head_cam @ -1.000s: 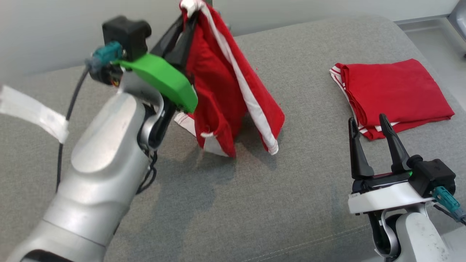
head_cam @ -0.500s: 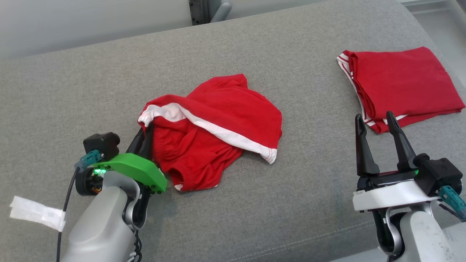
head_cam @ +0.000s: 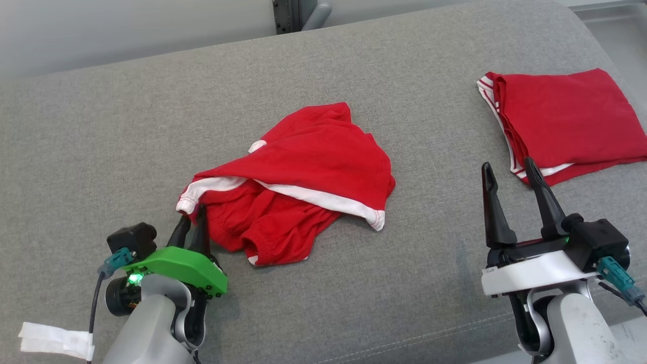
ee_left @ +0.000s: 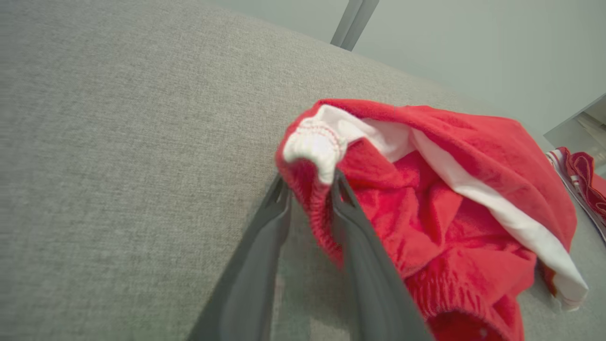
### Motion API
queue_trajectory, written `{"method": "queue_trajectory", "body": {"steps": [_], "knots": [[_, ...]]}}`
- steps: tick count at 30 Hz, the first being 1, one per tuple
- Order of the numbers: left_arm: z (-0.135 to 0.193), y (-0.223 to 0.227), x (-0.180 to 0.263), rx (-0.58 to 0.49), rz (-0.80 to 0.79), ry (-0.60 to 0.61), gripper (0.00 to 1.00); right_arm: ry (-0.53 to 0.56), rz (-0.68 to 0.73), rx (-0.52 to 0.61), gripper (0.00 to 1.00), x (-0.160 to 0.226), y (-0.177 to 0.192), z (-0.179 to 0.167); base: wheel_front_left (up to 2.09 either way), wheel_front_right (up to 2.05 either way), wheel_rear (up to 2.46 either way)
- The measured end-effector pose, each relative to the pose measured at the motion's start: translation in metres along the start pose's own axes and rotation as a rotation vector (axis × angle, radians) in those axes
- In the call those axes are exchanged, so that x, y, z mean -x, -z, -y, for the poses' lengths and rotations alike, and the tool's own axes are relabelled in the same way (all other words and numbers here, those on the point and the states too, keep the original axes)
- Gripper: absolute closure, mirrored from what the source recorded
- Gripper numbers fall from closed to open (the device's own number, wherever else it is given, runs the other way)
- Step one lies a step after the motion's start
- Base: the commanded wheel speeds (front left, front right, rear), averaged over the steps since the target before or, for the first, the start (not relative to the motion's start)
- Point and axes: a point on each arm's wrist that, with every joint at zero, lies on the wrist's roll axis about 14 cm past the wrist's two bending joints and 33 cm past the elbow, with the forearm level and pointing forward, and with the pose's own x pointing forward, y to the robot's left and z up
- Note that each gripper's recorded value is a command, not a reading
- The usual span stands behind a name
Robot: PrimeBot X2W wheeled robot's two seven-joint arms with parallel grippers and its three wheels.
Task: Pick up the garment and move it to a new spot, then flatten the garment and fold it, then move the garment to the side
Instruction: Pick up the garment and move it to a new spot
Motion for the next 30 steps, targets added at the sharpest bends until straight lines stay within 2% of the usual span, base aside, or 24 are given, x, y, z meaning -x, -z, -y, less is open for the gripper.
{"method": "queue_trajectory", "body": {"steps": [1, 15, 30], "knots": [[-0.002, 0.0, 0.001, 0.001, 0.004, -0.008, 0.0, 0.0, -0.001, 0.0, 0.0, 0.0, 0.0, 0.0, 0.0, 0.0, 0.0], [-0.011, -0.005, 0.019, -0.029, 0.053, -0.037, 0.0, 0.004, -0.001, -0.002, 0.0, 0.005, -0.002, 0.001, 0.0, 0.0, 0.0], [-0.006, -0.054, 0.063, -0.141, 0.259, -0.025, 0.0, -0.013, -0.011, -0.001, 0.0, 0.019, -0.002, -0.007, 0.0, 0.0, 0.0]]}}
